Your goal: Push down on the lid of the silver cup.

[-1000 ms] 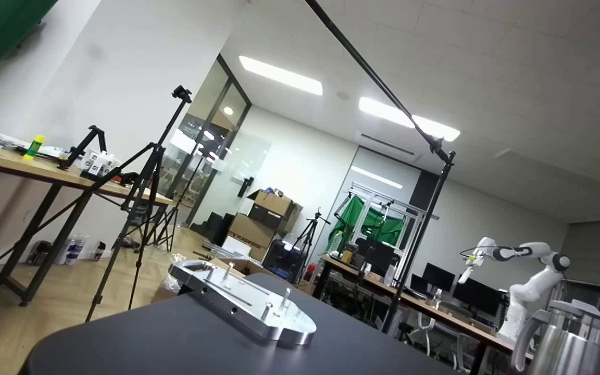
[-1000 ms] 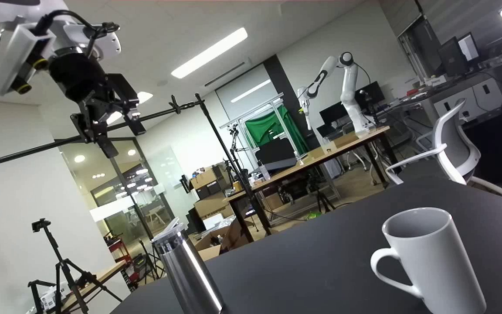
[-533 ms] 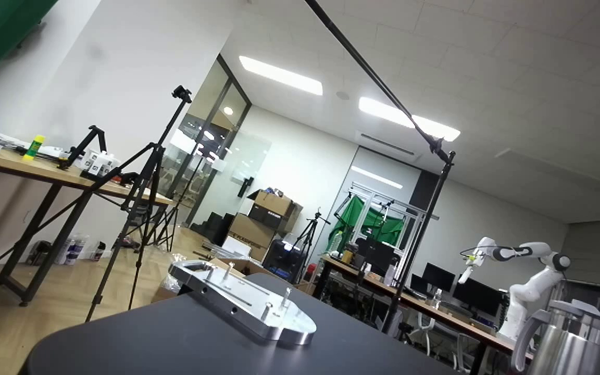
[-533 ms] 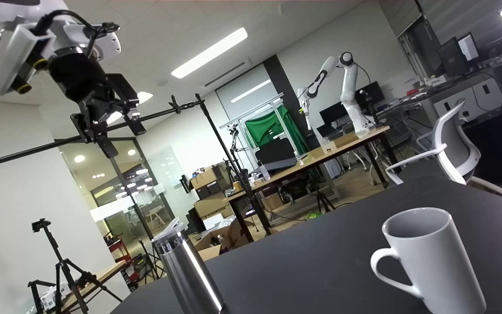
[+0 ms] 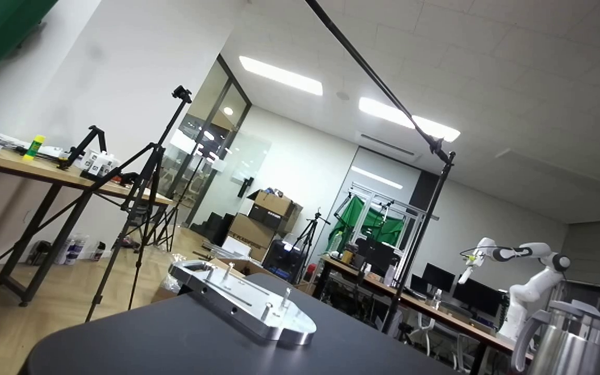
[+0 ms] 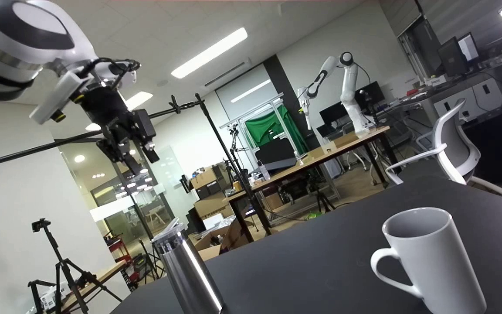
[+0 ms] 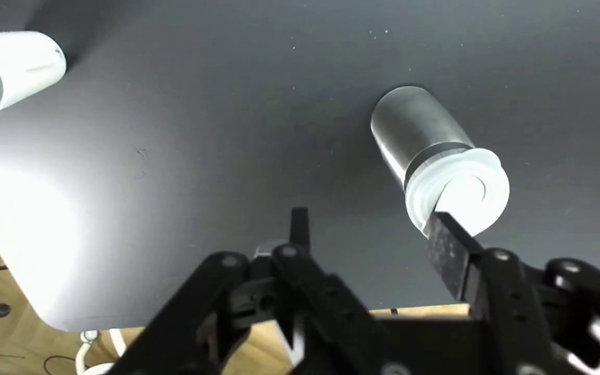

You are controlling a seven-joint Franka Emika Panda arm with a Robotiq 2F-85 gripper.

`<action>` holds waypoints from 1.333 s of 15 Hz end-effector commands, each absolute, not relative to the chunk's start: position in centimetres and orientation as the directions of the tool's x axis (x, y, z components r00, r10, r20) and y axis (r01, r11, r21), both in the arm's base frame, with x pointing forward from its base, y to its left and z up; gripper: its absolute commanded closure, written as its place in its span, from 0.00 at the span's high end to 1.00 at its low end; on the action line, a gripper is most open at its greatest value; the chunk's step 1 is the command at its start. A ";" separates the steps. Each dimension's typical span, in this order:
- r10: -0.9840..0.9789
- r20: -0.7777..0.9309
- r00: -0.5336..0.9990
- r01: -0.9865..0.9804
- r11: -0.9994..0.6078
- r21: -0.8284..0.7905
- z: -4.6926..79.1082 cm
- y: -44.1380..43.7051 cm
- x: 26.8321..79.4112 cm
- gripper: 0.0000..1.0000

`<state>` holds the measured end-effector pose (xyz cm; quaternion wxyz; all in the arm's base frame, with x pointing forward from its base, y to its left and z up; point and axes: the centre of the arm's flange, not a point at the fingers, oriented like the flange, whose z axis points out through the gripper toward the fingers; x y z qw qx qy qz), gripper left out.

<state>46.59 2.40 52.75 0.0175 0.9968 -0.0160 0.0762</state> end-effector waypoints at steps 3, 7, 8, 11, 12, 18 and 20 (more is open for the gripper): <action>-0.061 0.093 0.994 -0.064 -0.998 0.030 50.0 5.9 55.0 0.17; -0.042 0.039 0.998 -0.043 -0.999 0.017 48.6 7.9 57.9 0.00; -0.023 0.065 0.998 -0.024 -1.000 0.011 47.5 7.0 55.5 0.00; -0.015 0.052 0.999 -0.016 -1.000 0.010 46.8 7.3 56.1 0.01; -0.016 0.053 0.998 -0.017 -1.000 0.010 46.8 7.2 56.1 0.01; -0.017 0.056 0.998 -0.018 -1.000 0.010 47.0 7.2 56.0 0.01; -0.019 0.042 0.999 -0.019 -1.000 0.009 46.5 7.4 56.5 0.00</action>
